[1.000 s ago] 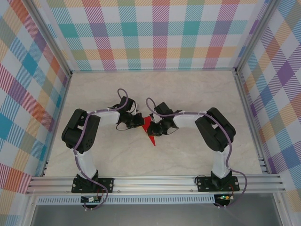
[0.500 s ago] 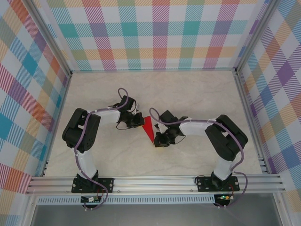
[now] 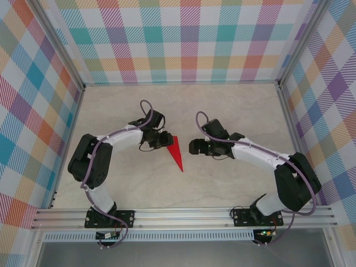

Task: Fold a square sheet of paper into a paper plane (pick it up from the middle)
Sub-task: Fold the wing for the fifth time at the center of the table, then turn over a paper plane at the center of the table.

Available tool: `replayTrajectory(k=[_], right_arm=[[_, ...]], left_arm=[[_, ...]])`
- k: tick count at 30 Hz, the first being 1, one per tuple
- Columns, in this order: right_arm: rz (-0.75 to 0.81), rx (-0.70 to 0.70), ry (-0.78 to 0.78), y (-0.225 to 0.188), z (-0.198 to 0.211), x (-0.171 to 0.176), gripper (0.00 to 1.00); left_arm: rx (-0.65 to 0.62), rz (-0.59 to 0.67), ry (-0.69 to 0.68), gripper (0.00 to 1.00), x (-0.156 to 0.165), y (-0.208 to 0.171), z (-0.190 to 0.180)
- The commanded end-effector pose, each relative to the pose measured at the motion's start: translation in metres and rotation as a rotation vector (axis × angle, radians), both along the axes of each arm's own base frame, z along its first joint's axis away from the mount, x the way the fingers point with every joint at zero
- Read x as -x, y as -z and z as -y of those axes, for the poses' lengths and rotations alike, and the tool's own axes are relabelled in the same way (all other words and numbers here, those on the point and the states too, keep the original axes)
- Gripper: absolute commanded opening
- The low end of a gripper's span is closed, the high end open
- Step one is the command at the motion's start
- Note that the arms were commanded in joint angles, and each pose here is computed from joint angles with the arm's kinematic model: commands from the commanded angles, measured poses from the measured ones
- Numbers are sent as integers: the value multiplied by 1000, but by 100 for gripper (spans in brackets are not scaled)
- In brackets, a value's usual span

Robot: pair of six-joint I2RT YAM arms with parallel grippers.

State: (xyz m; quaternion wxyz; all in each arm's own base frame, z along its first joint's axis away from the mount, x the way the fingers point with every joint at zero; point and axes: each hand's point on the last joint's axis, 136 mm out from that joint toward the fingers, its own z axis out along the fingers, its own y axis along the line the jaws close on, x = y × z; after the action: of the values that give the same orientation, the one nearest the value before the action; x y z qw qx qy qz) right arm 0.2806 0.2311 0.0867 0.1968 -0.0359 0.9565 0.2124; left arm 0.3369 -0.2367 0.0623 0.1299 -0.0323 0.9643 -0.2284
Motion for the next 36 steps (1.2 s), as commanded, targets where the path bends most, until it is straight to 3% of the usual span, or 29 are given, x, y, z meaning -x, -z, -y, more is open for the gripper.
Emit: replayTrajectory(k=[1,5,12,19,27,36], right_arm=[[43,54,74,8,23,-14,89],[60,64,122,12,37,-17,100],[43,64,163,14,52,-7,100],[54,60,178,9,55,-8,100],[34,71,189,15,57,-8,100],[18,75,196,17,56,-9,100]], left_arm=[[-161,30,-87,43,7,-17,-18],[-272,29,-126,50,16,-17,-18],[-423,23,-108,59,21,-5,5],[-506,-11,-71,57,16,12,18],[-509,3,-98,48,20,4,11],[-465,31,-165,23,29,-1,-1]])
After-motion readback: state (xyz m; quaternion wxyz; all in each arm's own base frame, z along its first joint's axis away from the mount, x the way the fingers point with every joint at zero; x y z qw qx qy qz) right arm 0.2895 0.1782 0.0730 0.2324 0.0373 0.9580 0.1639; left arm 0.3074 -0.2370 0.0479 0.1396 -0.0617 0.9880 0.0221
